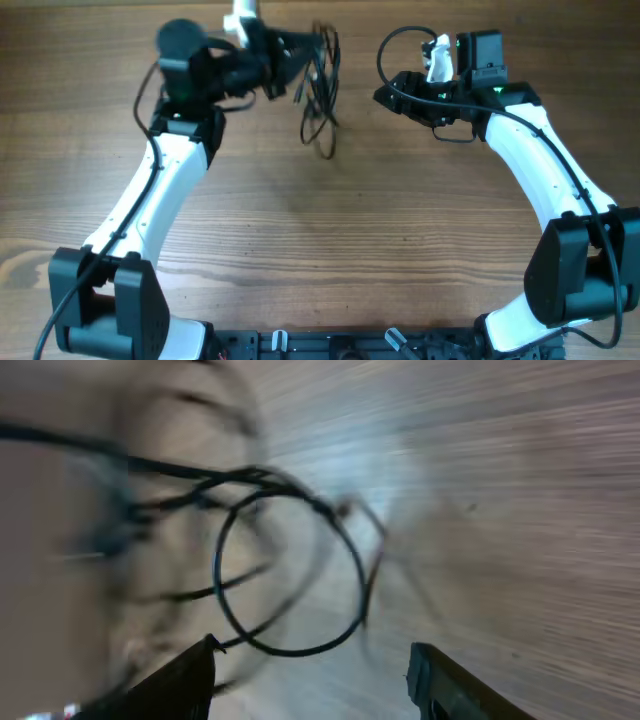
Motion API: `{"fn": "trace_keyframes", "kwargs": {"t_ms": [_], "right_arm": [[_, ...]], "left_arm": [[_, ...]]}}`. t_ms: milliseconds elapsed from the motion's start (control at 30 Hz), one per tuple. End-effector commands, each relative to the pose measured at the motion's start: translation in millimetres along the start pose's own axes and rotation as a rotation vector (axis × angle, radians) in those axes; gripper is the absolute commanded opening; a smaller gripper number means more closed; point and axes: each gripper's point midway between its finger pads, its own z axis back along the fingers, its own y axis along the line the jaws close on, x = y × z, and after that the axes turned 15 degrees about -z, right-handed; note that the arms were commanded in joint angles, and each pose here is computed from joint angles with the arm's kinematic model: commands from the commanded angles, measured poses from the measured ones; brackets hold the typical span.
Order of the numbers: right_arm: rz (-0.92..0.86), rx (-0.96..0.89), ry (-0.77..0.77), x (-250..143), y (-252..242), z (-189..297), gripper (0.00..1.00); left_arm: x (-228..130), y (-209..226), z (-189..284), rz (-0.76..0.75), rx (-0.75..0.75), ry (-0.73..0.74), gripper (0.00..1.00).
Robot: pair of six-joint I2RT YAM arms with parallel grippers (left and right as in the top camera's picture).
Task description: Untangle cables
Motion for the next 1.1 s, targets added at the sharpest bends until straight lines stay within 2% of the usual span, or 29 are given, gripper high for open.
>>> {"fn": "trace_keyframes", "kwargs": {"t_ms": [0, 100, 167, 300, 533, 633, 833, 1067], "right_arm": [[0.048, 0.071, 0.073, -12, 9, -3, 0.64], [0.041, 0.066, 0.079, -14, 8, -3, 0.64], [0.039, 0.064, 0.081, -14, 7, -3, 0.64], [0.036, 0.064, 0.081, -14, 7, -3, 0.65], [0.032, 0.061, 0.084, -15, 7, -3, 0.68], [0.03, 0.06, 0.087, -16, 6, -3, 0.68], [0.016, 0.059, 0.087, -16, 6, -3, 0.68], [0.006, 0.058, 0.088, -16, 6, -3, 0.68]], "left_arm": [[-2, 41, -2, -0.234, 0.206, -0.054, 0.04], [-1, 82, 7, -0.222, 0.408, -0.096, 0.04], [-3, 89, 9, -0.213, 0.444, -0.097, 0.04], [-5, 72, 1, -0.239, 0.358, -0.071, 0.04], [-7, 7, -6, -0.287, 0.116, -0.053, 0.04], [-9, -15, -3, -0.324, 0.067, -0.058, 0.04], [-12, -24, 1, -0.38, 0.064, -0.058, 0.04], [-20, 22, 5, -0.322, 0.24, -0.034, 0.04]]}}
